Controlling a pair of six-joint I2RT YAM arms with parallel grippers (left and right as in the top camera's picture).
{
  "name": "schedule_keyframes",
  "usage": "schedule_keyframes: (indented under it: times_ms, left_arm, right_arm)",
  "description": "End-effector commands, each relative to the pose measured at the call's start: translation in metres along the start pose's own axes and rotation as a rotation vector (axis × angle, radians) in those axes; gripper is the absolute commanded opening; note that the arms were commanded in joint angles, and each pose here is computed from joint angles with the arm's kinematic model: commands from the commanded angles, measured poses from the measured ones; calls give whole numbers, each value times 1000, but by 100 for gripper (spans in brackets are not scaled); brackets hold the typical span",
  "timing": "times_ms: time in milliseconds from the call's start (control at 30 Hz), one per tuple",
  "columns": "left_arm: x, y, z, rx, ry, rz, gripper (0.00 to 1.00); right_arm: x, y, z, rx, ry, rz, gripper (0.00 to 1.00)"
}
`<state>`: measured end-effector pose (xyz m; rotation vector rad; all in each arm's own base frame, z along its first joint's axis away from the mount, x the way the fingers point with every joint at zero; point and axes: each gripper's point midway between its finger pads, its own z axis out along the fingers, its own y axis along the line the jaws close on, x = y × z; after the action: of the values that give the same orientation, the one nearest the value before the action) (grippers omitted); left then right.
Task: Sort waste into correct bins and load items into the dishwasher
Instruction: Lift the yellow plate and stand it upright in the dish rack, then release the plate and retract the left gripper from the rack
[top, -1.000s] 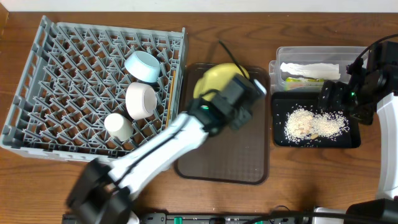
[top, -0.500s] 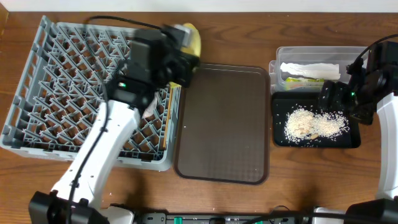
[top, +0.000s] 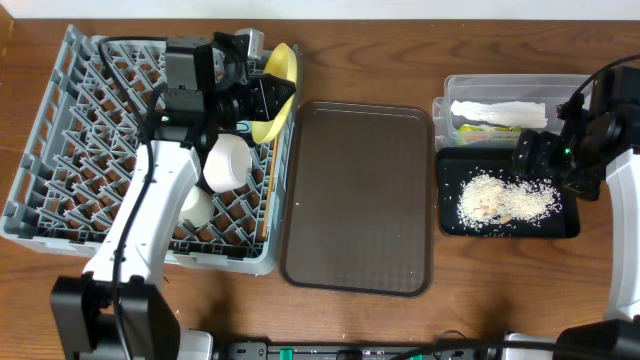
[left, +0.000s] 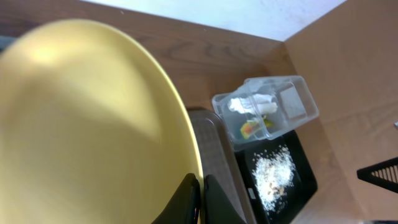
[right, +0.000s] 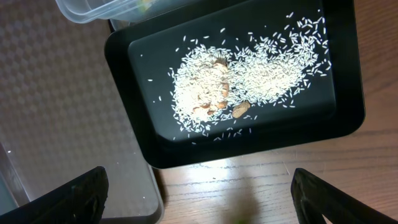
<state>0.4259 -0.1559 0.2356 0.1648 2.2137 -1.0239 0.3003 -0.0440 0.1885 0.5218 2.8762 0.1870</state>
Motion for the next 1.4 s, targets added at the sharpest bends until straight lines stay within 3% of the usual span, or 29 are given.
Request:
schedule_keyframes:
  times_ms: [0,667,800,833,933,1033,1100,1200,1267,1367]
  left_arm:
    - [7,3,7,40,31,-37,8]
    - [-6,-7,8,93,-8,-79,8]
    - [-5,7,9,17,-17,-96,9]
    - [-4,15,9,-26,-19,-102,16]
    - [0,39,7,-161,-23,-91,17]
    - [0,53,4,-242,-33,-58,39]
    - [-3,53,3,-251,-39,-20,40]
    - [-12,49,-4,-260,-72,29,76]
    - [-20,45,-14,-292,-105,64,82]
    - [-29,34,-35,-329,-150,103,84]
  right_arm:
    - [-3,0,-9,-8,-32,8,92]
    - [-3,0,-10,-7,-30,7,91]
    - [-3,0,-10,-7,-29,8,91]
    - [-3,0,-10,-7,-29,8,91]
    - [-2,0,-10,-7,-29,8,91]
    - [-3,0,-9,-7,-29,8,92]
    - [-3,0,-10,-7,-30,8,92]
    - [-3,0,-10,-7,-31,7,93]
    - [-5,1,-10,-11,-37,6,96]
    - [-10,11,-10,-63,-59,-7,98]
